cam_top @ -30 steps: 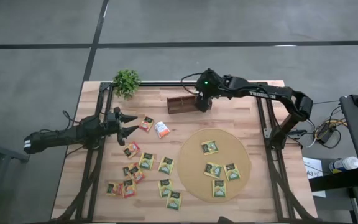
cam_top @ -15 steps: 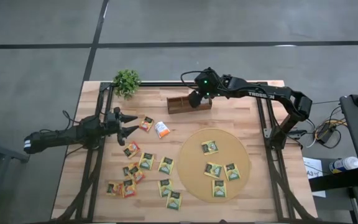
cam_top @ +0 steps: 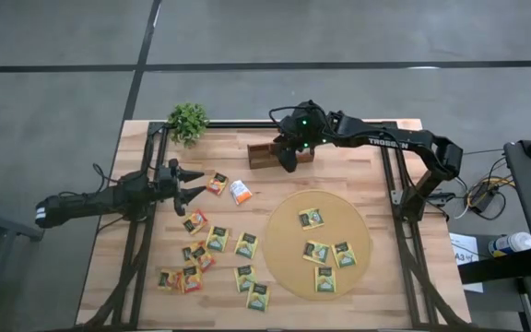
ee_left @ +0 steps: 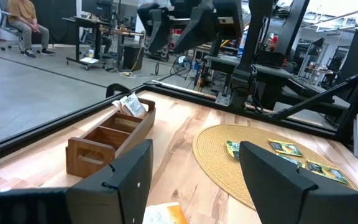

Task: Pick & Place Tea
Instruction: Put the white tea bag into the right section of the wooden organizer

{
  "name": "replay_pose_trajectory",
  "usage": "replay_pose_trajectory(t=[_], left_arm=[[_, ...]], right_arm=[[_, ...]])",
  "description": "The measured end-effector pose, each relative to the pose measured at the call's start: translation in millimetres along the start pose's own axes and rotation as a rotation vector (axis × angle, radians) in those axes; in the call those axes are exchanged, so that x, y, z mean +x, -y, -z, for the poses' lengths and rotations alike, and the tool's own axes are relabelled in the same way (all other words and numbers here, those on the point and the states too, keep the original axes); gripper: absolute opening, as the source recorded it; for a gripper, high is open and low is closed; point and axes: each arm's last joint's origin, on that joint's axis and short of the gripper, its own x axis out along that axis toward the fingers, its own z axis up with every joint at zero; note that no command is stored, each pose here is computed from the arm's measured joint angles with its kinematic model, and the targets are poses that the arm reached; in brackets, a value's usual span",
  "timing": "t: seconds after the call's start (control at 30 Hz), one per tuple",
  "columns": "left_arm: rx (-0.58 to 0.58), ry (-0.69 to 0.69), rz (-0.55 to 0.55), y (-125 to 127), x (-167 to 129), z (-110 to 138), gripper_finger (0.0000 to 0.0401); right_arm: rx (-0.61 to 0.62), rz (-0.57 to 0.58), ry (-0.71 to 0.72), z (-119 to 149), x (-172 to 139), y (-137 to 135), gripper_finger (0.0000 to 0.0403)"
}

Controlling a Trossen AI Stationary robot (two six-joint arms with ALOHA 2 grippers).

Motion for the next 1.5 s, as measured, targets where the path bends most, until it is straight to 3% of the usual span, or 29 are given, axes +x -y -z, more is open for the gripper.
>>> replay_pose_trajectory(t=[0.17,0.47,0.87,1.07,1.2,1.5], left_arm=[[0.0,0.0,0.0,0.0,0.0,0.0,0.0233],[0.0,0.0,0.0,0.0,0.0,0.0,0.0233],[0.0,0.0,0.0,0.0,0.0,0.0,0.0233],[0.0,0.0,0.0,0.0,0.0,0.0,0.0233],[0.0,0.0,0.0,0.0,0.0,0.0,0.0233],[0.0,0.0,0.0,0.0,0.0,0.0,0.0233]], right_arm=[[-0.154,0.0,0.032,-2.8,0.8,-2.9,0.0224],[-0.146,0.016,0.078,-17.5,7.2,7.3,0.0224],[-0.187,-0.057,0.08,-44.9,36.6,12.1,0.0223],[-0.177,-0.064,0.064,-47.9,16.8,7.3,0.0213],[-0.15,-0.135,0.001,-44.5,0.7,2.2,0.0199],[-0.081,-0.159,0.011,-39.5,-38.3,-6.2,0.0126]])
